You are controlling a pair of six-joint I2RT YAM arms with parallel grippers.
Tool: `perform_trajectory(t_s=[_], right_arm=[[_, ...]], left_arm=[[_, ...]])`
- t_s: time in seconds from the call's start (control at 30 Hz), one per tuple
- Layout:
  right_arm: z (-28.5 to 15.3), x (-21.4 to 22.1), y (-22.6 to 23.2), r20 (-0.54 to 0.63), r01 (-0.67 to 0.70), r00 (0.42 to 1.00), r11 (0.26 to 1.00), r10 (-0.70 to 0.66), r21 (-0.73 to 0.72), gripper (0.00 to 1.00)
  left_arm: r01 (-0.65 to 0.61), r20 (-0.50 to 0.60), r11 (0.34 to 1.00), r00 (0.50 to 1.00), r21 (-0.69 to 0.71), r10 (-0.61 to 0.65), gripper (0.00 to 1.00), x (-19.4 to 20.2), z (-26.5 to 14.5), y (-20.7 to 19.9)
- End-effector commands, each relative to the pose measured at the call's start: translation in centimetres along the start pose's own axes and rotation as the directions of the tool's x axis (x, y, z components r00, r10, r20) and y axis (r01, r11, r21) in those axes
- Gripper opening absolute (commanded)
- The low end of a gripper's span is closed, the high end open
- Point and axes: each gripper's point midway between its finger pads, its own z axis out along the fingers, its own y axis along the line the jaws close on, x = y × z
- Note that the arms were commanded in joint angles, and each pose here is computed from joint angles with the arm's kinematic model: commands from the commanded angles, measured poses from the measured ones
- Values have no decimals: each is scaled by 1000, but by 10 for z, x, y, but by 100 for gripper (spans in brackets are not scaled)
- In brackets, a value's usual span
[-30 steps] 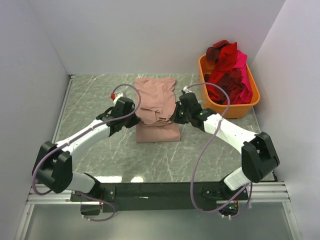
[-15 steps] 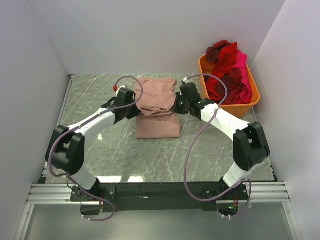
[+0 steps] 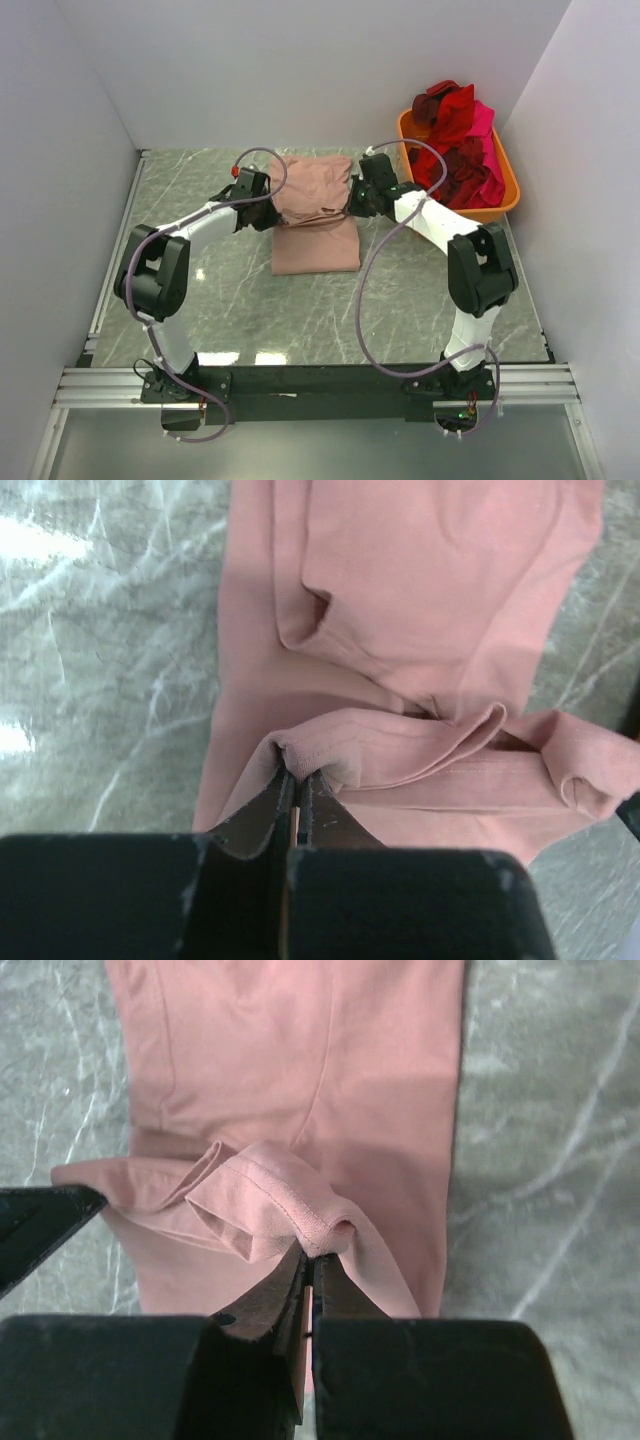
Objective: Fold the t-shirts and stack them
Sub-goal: Fold the tshirt
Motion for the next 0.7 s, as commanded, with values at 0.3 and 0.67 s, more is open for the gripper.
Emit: perform_trajectory(t_s=[0.3, 0.67], right_arm=[[34, -36, 4, 7, 33, 999, 998, -33, -50, 10], [-10, -8, 21, -22, 107, 993, 971, -114, -214, 58]], left_arm=[[12, 20, 996, 1000, 88, -14, 39, -33, 10, -15], [7, 114, 992, 993, 127, -22, 99, -34, -44, -9]])
